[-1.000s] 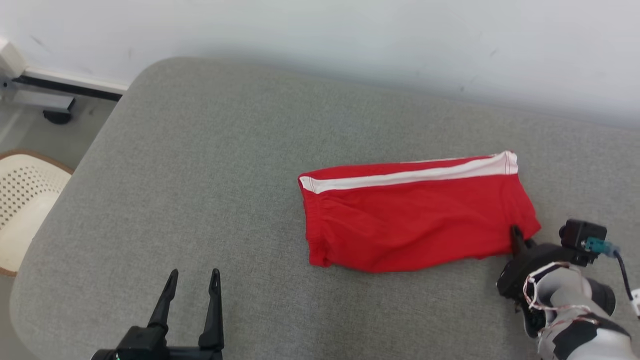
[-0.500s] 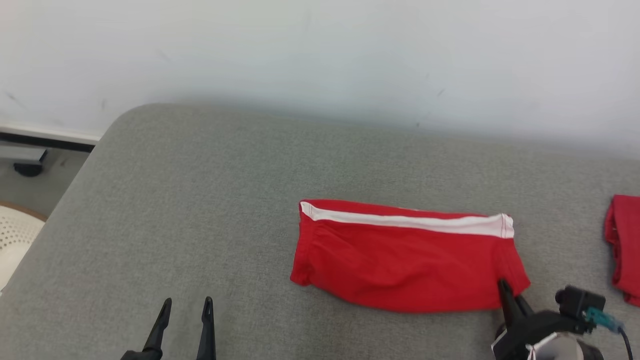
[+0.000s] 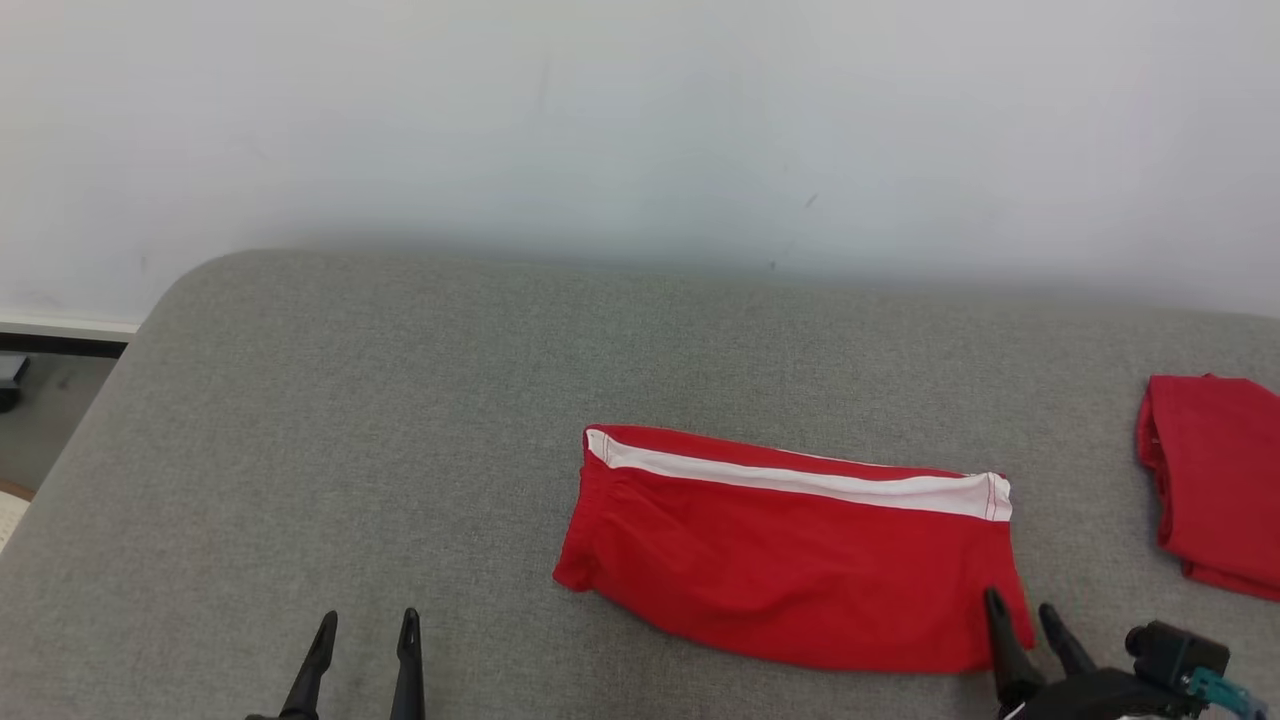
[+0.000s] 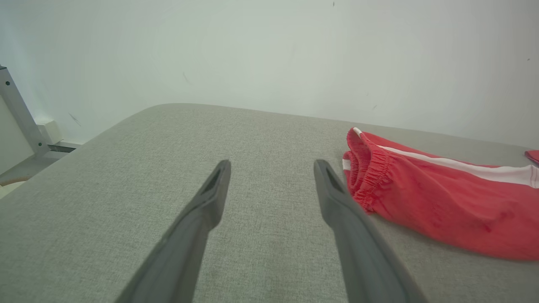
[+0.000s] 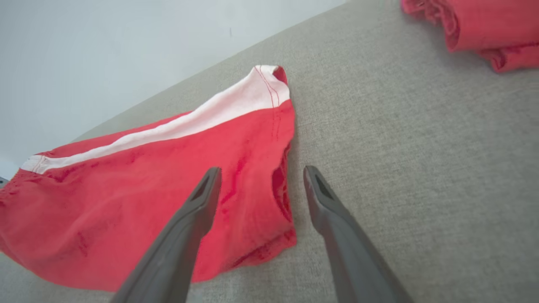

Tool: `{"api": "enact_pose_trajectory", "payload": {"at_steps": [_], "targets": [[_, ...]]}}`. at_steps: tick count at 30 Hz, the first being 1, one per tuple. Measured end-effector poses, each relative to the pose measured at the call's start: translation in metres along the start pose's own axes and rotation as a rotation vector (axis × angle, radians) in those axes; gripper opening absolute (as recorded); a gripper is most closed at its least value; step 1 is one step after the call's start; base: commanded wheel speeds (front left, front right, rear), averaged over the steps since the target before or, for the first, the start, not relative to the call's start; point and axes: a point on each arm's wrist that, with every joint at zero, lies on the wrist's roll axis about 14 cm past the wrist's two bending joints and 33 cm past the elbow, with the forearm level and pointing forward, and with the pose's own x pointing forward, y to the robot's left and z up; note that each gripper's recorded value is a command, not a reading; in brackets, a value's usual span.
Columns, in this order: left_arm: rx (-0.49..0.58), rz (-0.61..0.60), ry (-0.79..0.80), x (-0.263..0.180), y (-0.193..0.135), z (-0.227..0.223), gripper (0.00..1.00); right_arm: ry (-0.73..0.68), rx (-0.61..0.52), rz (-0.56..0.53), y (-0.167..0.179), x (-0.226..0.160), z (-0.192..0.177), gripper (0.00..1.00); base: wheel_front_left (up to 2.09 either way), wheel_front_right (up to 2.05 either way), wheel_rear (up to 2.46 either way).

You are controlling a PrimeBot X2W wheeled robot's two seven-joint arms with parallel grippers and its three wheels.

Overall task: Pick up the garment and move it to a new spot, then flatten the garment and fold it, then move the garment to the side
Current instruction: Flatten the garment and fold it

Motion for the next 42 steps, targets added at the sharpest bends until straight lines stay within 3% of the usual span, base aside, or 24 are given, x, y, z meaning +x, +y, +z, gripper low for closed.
{"api": "enact_pose_trajectory", "payload": {"at_steps": [5,11,20,30,31,32,33,42], "targets": [[0.002,0.002,-0.005,0.003,0.0,0.002,1.0,-0.062,-0.043,0.001,-0.003,0.003,0.022,1.0,0.0,0.0,0.0],[0.001,0.001,0.001,0.004,0.0,0.0,1.0,-0.033,-0.087,-0.018,-0.005,0.018,0.029,1.0,0.0,0.0,0.0],[-0.004,0.008,0.006,0.006,0.001,-0.001,1.0,0.108,-0.154,-0.058,-0.008,0.043,0.011,1.0,0.0,0.0,0.0],[-0.002,0.06,0.008,0.005,0.016,-0.001,1.0,0.207,-0.131,-0.08,-0.002,0.054,-0.017,1.0,0.0,0.0,0.0],[-0.002,0.061,0.009,0.005,0.017,-0.001,1.0,0.209,-0.12,-0.08,-0.001,0.054,-0.019,0.75,0.0,0.0,0.0],[-0.003,0.062,0.009,0.005,0.017,-0.001,1.0,0.213,-0.118,-0.077,0.001,0.054,-0.021,0.25,0.0,0.0,0.0],[-0.003,0.062,0.011,0.005,0.017,-0.002,1.0,0.215,-0.119,-0.075,0.002,0.054,-0.022,0.0,0.0,0.0,0.0],[-0.005,0.056,0.005,0.006,0.015,0.0,1.0,0.152,-0.135,-0.12,-0.022,0.05,0.003,0.0,0.0,0.0,0.0]]}}
